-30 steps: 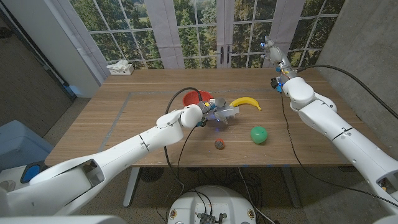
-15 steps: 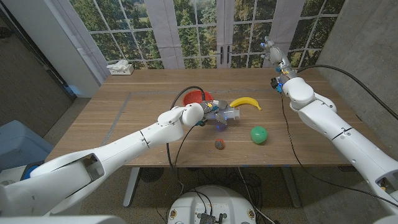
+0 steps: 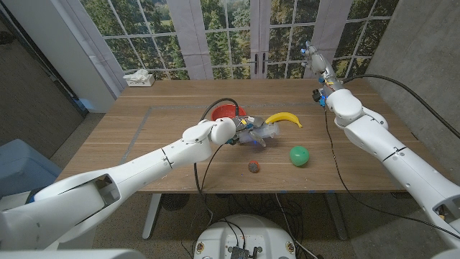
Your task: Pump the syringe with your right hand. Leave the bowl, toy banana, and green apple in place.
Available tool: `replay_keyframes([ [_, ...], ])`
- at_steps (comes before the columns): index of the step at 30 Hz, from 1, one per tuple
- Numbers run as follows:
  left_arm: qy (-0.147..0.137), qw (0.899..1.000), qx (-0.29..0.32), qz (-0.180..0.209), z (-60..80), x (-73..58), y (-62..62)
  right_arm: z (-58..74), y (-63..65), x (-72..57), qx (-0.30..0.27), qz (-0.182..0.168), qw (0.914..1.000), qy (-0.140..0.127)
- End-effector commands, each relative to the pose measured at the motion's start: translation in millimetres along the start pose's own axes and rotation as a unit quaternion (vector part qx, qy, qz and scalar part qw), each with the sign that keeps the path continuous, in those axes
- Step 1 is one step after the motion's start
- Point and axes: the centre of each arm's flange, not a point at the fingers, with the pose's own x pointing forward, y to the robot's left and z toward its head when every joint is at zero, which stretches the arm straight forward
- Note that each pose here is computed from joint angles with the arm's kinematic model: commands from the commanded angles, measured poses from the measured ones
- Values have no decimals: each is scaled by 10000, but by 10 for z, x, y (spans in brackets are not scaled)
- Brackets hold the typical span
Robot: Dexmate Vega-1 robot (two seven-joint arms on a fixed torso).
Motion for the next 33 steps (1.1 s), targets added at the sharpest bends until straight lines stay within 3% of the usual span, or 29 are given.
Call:
replay_keyframes([
  [1, -48, 9992, 82, 388, -14, -65, 60, 15, 17, 32, -3, 25, 10000, -29],
  [23, -211, 9969, -173, 737, -70, -144, 150, 29, 45, 86, -4, 97, 9999, -72],
  [33, -487, 9816, -913, 1605, -187, -296, 211, -2, 74, 73, 46, 131, 9999, -67],
])
